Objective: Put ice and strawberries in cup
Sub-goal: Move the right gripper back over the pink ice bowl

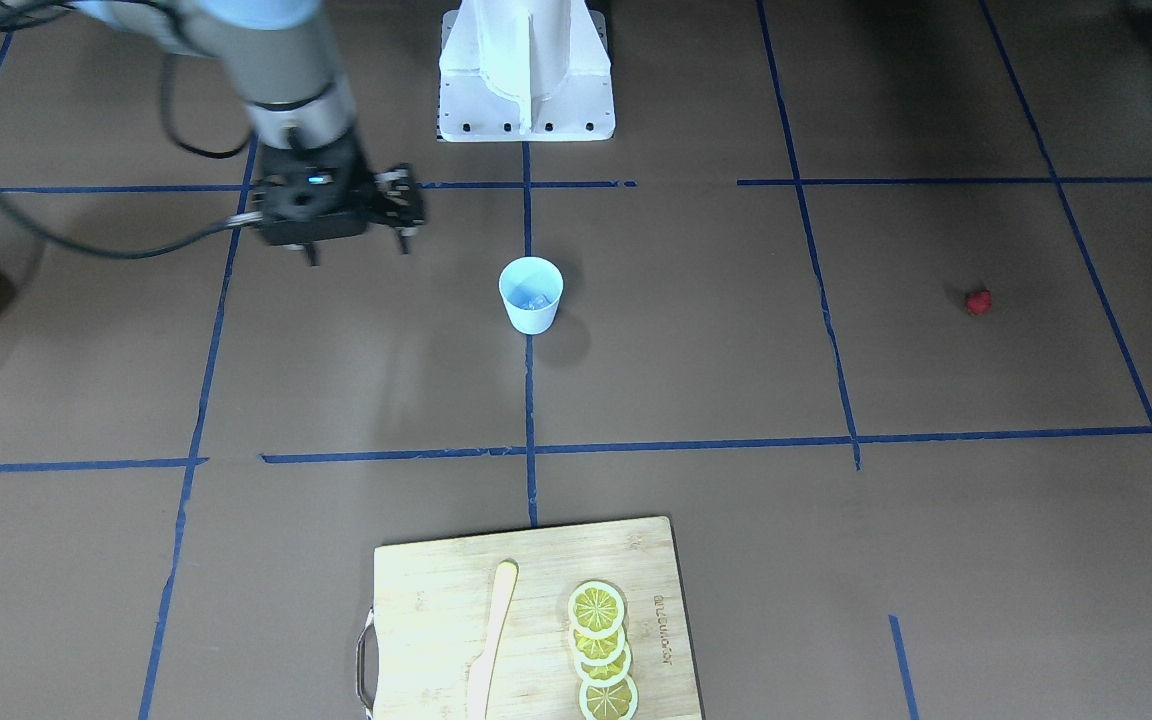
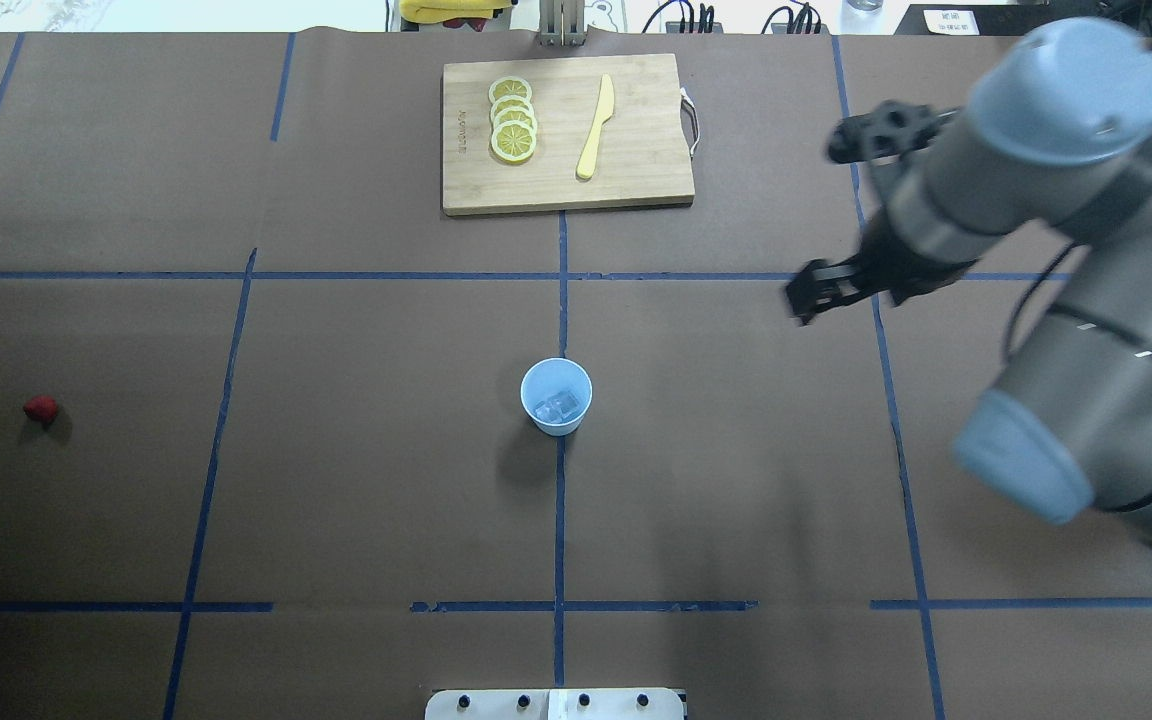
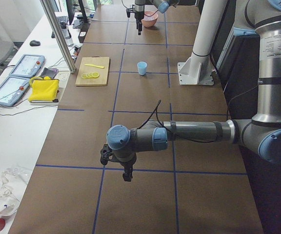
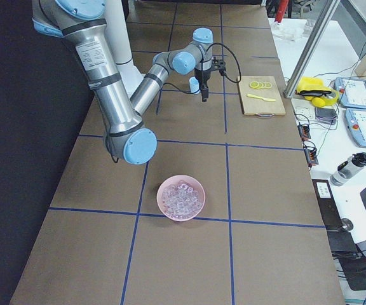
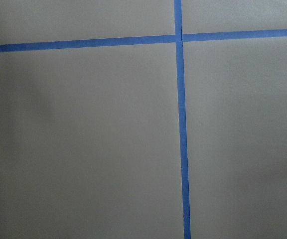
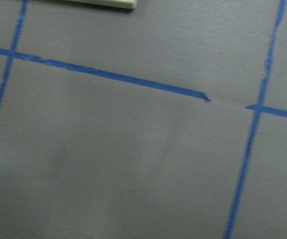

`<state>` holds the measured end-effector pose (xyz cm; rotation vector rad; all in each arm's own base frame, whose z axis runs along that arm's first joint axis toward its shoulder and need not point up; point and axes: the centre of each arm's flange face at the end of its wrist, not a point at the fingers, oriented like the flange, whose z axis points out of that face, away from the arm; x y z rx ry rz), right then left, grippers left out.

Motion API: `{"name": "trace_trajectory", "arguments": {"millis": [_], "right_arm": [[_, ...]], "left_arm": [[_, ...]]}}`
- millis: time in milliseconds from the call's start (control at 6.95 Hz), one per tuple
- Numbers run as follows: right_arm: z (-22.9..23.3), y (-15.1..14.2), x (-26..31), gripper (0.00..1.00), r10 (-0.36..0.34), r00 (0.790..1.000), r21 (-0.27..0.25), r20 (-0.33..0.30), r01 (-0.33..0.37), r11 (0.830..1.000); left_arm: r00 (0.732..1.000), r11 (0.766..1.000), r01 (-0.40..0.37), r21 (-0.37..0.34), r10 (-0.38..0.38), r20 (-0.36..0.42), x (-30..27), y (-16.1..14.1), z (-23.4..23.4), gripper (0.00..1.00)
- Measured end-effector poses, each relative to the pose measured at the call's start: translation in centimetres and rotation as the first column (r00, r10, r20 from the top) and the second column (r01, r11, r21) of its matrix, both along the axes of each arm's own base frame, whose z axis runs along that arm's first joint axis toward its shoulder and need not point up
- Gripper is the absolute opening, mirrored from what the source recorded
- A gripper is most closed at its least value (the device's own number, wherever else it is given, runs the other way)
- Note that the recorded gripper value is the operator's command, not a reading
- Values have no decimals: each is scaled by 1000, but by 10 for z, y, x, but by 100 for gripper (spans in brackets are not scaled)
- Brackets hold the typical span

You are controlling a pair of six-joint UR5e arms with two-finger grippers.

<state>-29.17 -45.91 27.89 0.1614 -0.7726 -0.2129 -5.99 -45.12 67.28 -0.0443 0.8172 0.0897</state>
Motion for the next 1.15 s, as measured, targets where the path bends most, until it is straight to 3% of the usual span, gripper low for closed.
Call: {"name": "trace_trajectory", "arguments": {"millis": [288, 575, 863, 1151], "right_arm": [[89, -13, 120, 98, -134, 990, 79, -34, 136, 988], [165, 8, 209, 98, -220, 974, 117, -44, 224, 968], [230, 37, 239, 95, -239, 970, 139, -54, 244, 960], [277, 50, 247, 88, -187, 980, 140, -71, 195, 971]], "left_arm": [[1000, 1000, 1, 0, -1, -1, 0, 0, 0, 100], [1000, 1000, 1, 0, -1, -1, 0, 0, -1, 100], [1000, 1000, 1, 1, -1, -1, 0, 0, -1, 100], [1000, 1000, 1, 1, -1, -1, 0, 0, -1, 100]]}}
